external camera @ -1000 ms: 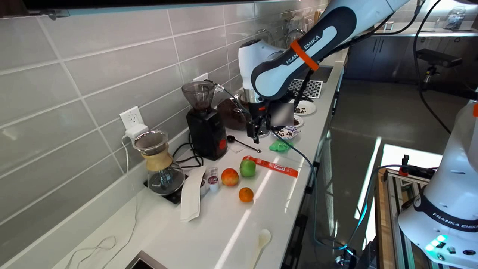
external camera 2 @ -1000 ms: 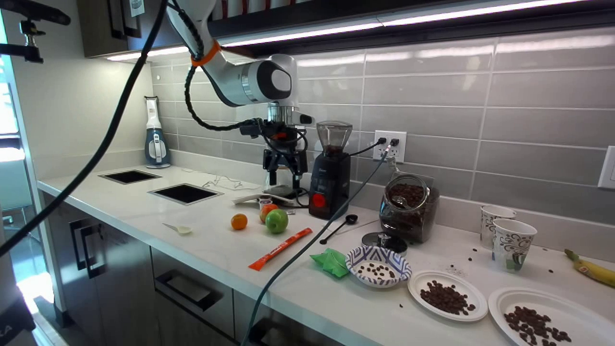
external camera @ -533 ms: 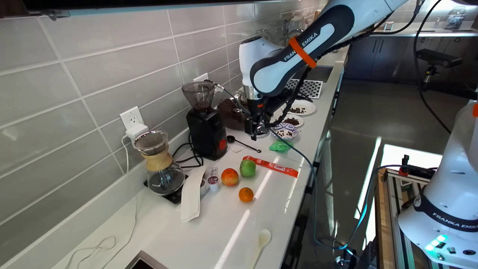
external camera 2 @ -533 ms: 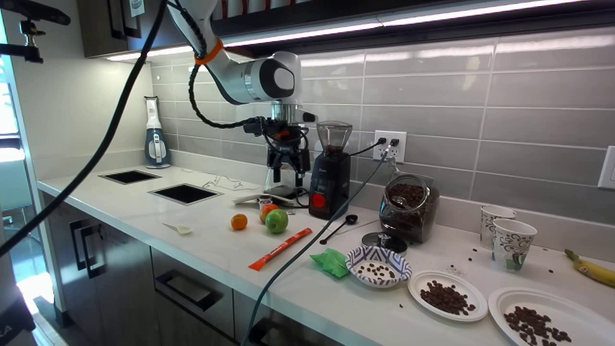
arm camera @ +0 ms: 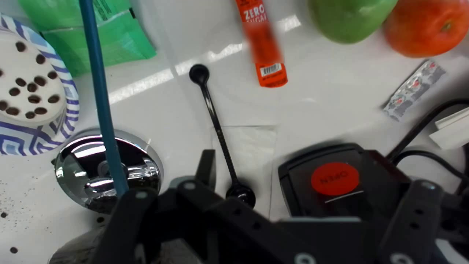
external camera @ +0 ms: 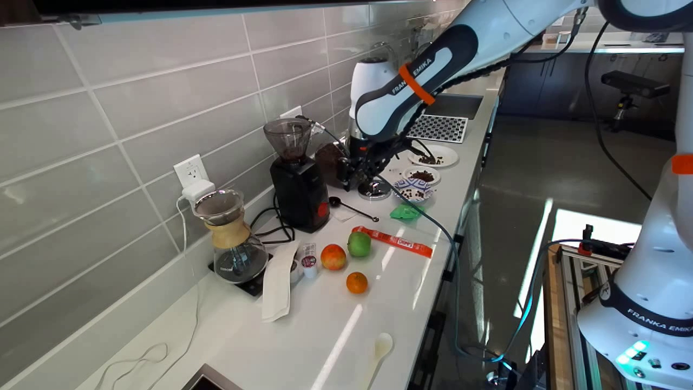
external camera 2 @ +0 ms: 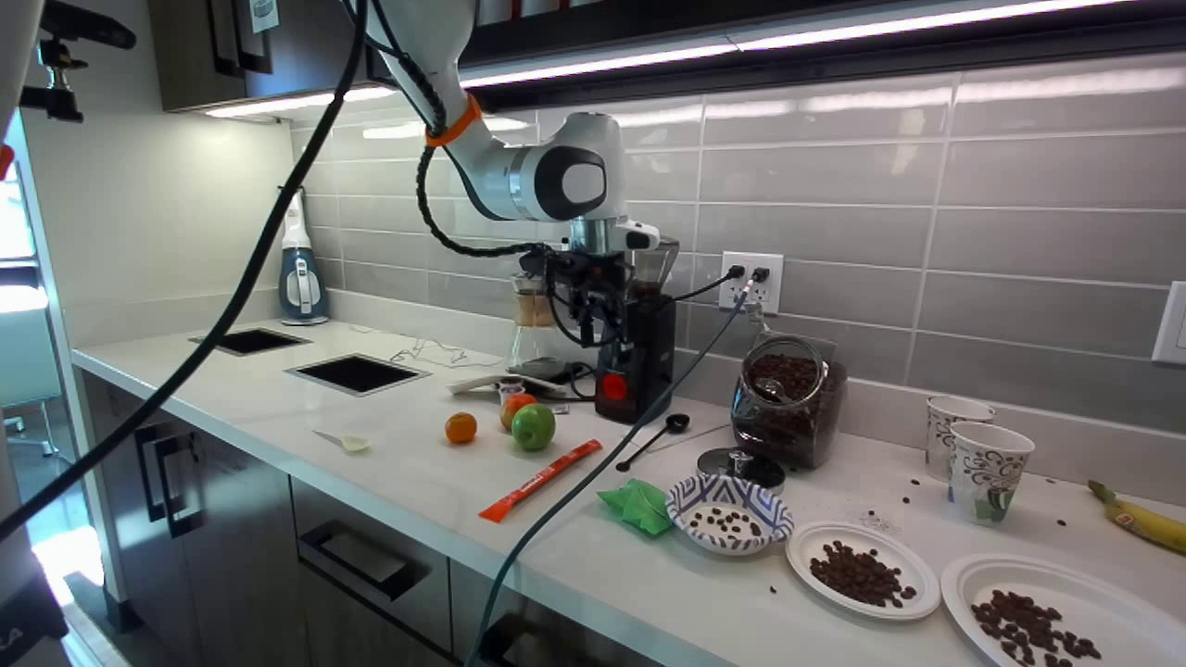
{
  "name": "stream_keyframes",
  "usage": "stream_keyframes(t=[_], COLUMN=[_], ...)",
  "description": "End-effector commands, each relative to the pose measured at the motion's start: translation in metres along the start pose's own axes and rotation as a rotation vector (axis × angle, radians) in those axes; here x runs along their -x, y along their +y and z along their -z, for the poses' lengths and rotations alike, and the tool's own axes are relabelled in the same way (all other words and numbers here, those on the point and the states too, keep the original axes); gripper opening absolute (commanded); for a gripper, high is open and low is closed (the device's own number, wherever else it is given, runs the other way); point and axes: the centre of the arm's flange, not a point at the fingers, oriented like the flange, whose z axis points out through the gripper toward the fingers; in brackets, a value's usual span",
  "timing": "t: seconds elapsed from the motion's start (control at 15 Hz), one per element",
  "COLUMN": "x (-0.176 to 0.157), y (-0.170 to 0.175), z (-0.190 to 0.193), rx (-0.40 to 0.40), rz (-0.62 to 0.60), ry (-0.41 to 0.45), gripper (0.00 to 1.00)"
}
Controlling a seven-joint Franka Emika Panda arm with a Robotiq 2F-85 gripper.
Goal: Use the black spoon to place some coffee beans from the glass container on the white plate on the left.
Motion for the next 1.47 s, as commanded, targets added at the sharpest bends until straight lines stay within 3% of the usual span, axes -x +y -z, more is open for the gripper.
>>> stream_keyframes(t=[0.0,0.6,1.4], x=[-0.009,-0.012,-0.016], y=[0.008,0.029,0.021], z=[-0.04,-0.098,-0.131], rx=[-0.031,-0.046,0.033], rz=[-0.003,0.088,0.112], ry=[0.05,0.1,0.126], gripper=[1.0,1.0,1.0])
